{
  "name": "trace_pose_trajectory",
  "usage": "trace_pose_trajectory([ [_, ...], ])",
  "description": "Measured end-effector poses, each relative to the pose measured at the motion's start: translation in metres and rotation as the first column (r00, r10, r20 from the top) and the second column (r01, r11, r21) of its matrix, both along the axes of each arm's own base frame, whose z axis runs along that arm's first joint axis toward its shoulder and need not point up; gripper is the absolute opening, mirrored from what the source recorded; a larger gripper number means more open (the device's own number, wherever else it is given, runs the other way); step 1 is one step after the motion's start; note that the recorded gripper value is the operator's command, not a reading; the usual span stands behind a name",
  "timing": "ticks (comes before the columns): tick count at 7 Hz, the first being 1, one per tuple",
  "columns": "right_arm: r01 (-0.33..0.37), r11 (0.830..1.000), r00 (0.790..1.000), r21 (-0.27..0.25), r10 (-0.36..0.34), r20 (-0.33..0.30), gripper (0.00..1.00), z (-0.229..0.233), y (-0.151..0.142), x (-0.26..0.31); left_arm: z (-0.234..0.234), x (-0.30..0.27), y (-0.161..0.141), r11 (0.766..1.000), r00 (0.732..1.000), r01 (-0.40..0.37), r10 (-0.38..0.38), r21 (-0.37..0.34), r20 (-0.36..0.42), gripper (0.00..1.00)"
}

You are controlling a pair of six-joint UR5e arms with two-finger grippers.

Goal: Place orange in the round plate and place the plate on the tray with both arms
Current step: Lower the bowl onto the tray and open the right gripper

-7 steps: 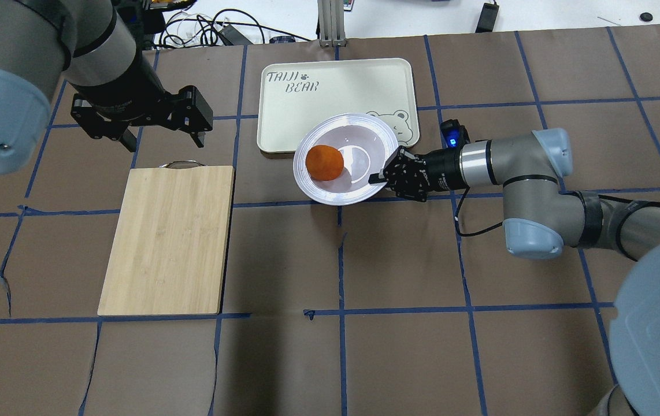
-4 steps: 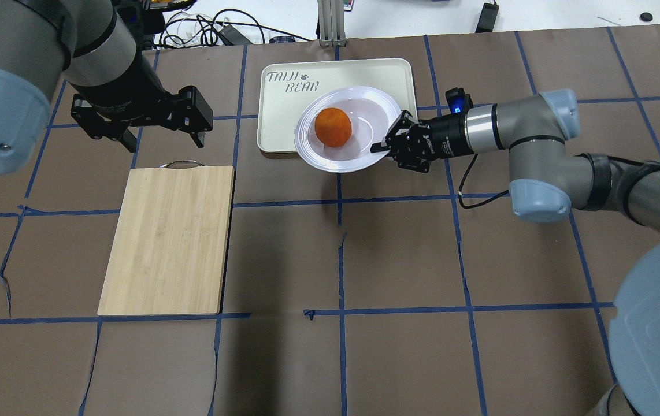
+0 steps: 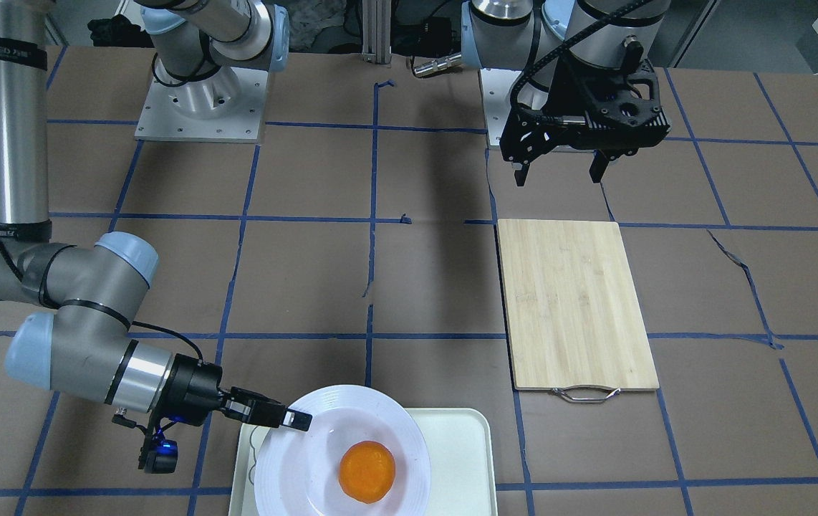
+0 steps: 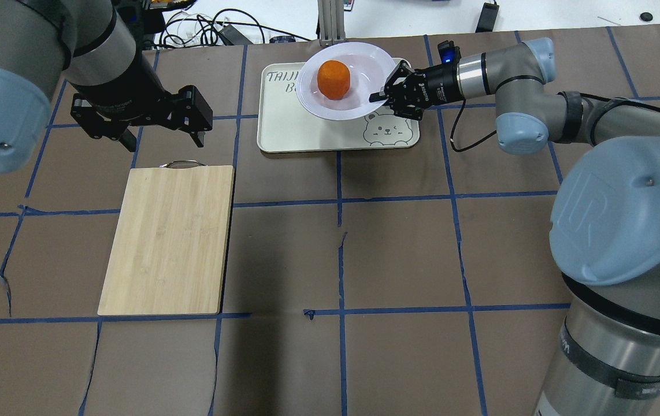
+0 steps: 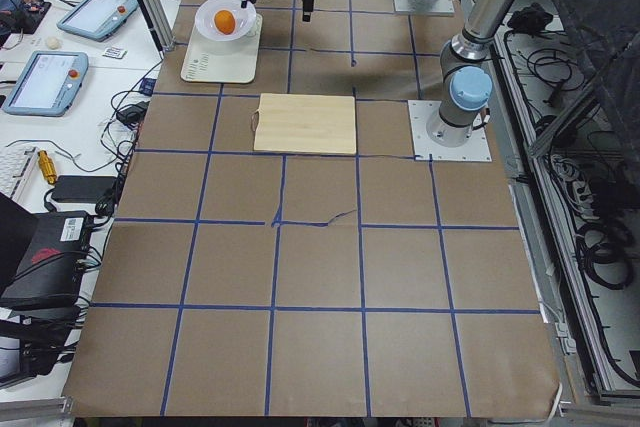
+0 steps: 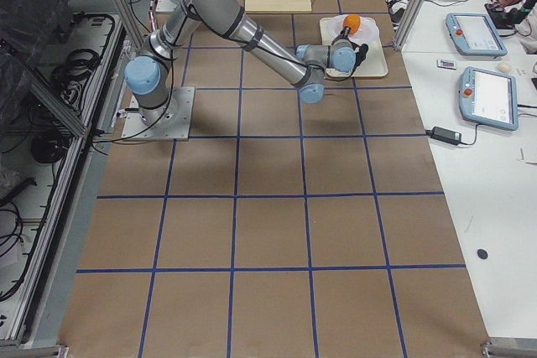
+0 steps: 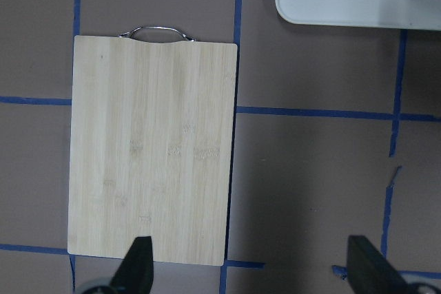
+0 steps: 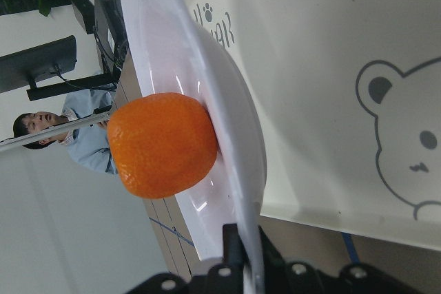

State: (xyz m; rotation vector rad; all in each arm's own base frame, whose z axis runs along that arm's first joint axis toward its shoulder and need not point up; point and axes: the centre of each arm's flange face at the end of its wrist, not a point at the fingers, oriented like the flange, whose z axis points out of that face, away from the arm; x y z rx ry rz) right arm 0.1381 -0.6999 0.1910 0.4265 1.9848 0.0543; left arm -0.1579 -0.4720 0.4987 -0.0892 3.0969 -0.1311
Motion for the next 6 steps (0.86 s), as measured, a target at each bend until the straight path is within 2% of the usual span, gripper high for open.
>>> trace_pose_trajectory([
  [3, -0.017, 1.0, 1.0, 0.012, 0.017, 0.011, 0.14, -0.029, -0.005, 0.004, 0.0, 0.0, 0.0, 1.0, 1.0, 0.001, -0.001, 0.0, -0.001, 1.0],
  [5, -0.03, 1.0, 1.0, -0.002, 0.03, 0.001, 0.49, -0.039, -0.005, 0.003, 0.0, -0.001, 0.0, 1.0, 1.0, 0.002, -0.002, -0.001, -0.001, 1.0],
  [6, -0.031, 1.0, 0.999, 0.0, 0.031, -0.01, 0.53, -0.042, -0.005, 0.003, 0.0, -0.001, 0.0, 1.0, 1.0, 0.002, -0.002, -0.001, -0.001, 1.0],
])
